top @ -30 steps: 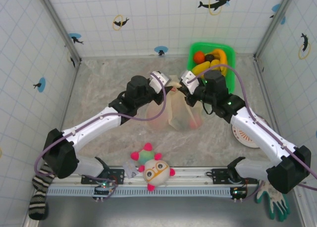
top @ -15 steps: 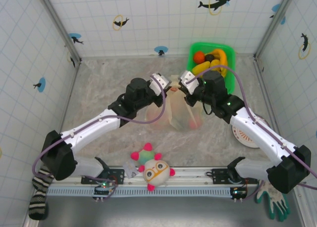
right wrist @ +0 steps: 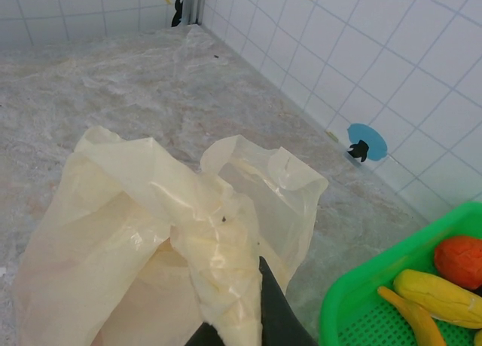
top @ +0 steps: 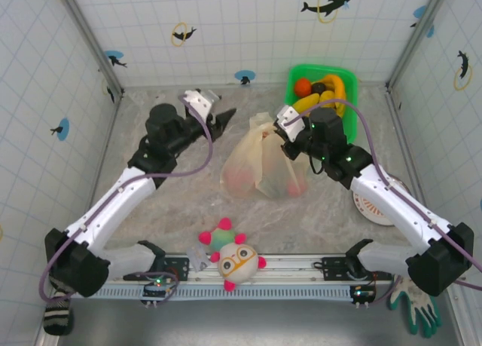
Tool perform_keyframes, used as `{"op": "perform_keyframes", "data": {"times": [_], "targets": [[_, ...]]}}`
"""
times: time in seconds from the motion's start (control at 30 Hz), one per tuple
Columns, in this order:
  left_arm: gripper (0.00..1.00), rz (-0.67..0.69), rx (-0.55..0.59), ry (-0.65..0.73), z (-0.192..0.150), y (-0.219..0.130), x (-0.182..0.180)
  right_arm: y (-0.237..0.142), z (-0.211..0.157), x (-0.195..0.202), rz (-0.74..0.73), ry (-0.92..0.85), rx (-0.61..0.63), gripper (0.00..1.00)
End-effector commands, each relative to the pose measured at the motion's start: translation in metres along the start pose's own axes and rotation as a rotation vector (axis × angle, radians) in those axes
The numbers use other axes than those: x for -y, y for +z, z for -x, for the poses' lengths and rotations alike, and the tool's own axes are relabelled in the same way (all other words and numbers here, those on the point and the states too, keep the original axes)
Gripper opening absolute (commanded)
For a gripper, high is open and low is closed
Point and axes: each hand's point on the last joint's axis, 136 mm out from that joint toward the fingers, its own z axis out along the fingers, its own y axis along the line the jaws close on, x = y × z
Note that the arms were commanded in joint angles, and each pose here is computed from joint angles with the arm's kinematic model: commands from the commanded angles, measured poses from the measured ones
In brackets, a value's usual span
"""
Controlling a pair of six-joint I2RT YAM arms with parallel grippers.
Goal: Place the fake fruits into the plastic bag and tie a complex knot
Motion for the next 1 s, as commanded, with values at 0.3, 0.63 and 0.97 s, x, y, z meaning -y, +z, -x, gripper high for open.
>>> {"op": "perform_keyframes", "data": {"times": [0.3,0.63,0.97], "targets": [[0.62,-0.525,0.044,0.241,-0.049,0.078,0.049,-0.008,0.015,-0.002,0.003,0.003,0.086,0.00],[0.68,-0.648,0.042,0.270,-0.079,0.074,0.080,-0.008,0.010,-0.003,0.016,0.013,0.081,0.00],[0.65,-0.703,0.059,0.259,-0.089,0.059,0.100,-0.009,0.009,0.000,0.011,0.021,0.078,0.00]]}}
